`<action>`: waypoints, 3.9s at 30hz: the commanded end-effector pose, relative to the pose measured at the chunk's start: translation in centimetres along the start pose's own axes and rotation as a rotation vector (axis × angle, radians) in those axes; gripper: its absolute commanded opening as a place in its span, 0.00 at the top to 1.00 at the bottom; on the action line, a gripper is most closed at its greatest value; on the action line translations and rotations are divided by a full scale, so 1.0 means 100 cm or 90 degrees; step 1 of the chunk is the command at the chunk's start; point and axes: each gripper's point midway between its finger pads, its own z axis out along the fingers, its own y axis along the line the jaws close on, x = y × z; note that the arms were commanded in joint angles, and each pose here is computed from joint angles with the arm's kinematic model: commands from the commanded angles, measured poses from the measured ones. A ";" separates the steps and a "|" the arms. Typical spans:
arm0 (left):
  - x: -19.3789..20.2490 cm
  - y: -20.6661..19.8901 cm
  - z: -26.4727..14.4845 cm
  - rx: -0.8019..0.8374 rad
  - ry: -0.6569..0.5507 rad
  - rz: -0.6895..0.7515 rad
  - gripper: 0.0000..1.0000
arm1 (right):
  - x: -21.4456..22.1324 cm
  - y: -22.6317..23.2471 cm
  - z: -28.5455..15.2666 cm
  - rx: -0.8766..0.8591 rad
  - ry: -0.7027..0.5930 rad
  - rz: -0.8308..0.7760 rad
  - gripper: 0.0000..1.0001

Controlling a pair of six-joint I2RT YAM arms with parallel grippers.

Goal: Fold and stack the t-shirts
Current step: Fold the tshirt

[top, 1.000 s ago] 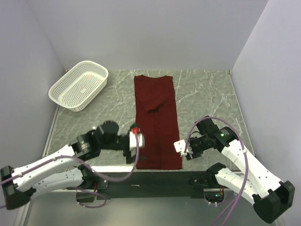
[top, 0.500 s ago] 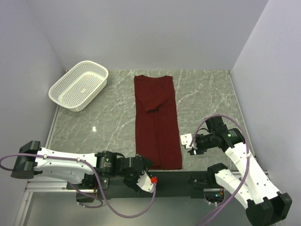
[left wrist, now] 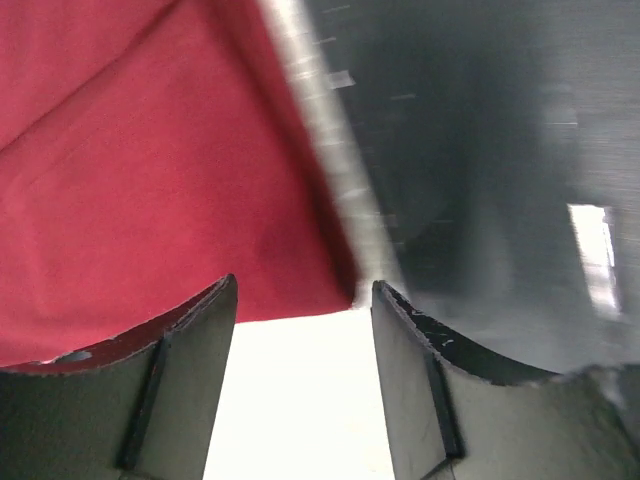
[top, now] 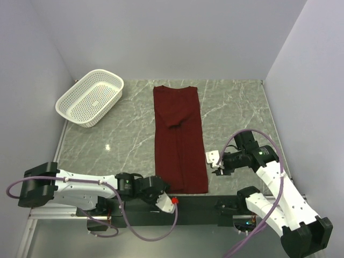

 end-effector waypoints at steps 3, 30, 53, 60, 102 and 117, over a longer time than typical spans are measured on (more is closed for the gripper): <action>-0.009 0.024 0.002 -0.046 -0.047 -0.015 0.40 | -0.004 0.000 0.006 -0.001 -0.033 0.005 0.50; 0.007 -0.001 0.019 0.013 -0.019 -0.025 0.55 | 0.017 0.027 0.025 -0.095 -0.009 -0.067 0.47; 0.046 0.019 0.013 -0.053 0.035 -0.052 0.52 | 0.016 0.060 0.074 -0.208 0.000 -0.182 0.46; 0.056 0.020 0.021 -0.053 0.070 -0.060 0.56 | 0.019 0.063 0.073 -0.205 0.001 -0.188 0.46; 0.051 0.075 -0.006 -0.198 0.084 -0.143 0.48 | 0.018 0.062 0.072 -0.179 -0.005 -0.199 0.46; 0.019 0.047 -0.010 -0.065 0.010 -0.139 0.55 | 0.015 0.066 0.073 -0.207 -0.011 -0.199 0.46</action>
